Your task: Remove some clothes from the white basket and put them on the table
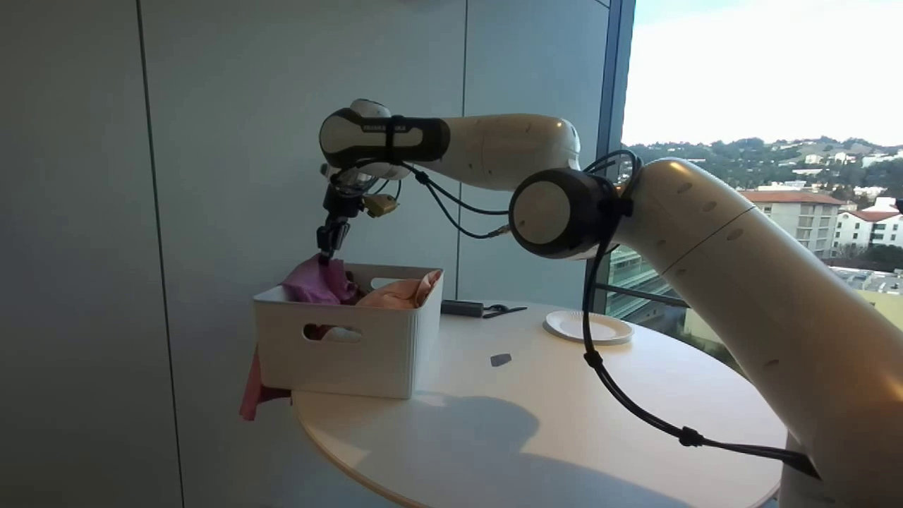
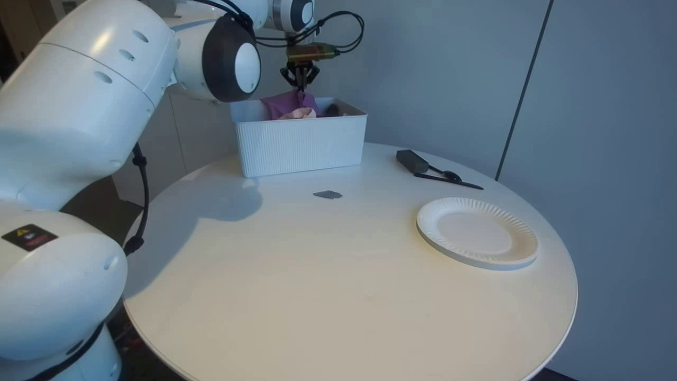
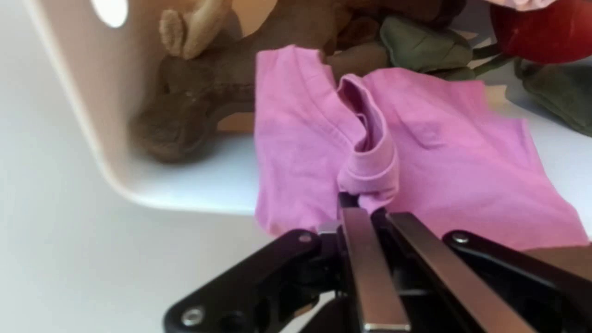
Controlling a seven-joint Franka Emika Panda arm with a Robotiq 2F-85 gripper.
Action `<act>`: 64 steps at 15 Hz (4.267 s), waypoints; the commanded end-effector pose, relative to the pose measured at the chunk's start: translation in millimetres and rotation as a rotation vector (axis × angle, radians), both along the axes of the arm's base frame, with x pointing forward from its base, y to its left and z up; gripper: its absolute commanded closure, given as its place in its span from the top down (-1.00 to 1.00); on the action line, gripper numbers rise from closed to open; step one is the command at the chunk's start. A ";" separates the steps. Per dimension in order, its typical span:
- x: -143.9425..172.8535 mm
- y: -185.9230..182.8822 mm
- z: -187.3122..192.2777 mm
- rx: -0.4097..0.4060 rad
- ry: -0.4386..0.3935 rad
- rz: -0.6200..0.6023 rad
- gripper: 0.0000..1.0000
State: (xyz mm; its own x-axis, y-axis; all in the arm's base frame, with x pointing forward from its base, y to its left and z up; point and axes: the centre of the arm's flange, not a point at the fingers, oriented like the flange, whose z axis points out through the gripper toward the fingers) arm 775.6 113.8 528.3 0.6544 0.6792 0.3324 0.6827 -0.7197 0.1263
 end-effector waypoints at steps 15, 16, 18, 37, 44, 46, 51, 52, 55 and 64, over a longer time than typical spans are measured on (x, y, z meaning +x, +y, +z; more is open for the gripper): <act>-160.4 -89.4 205.9 -0.401 -0.510 -0.550 -0.91; -168.0 -93.4 206.2 -0.448 -0.496 -0.591 -0.91; -185.5 -100.8 204.0 -0.547 -0.440 -0.664 -0.91; -462.6 -117.9 29.9 -1.105 0.415 -1.077 -0.94; -389.5 -110.6 -22.9 -0.809 0.080 -1.045 -0.89; -373.6 -106.0 -32.8 -0.680 0.057 -1.037 -0.89; -367.7 -107.5 -57.6 -0.382 0.050 -1.005 -0.98; -370.2 -108.6 -62.2 -0.324 0.064 -1.002 -0.98; -383.9 -109.1 -68.3 -0.174 0.172 -0.991 -0.98; -418.0 -125.5 -123.4 -0.334 0.583 -1.093 -0.40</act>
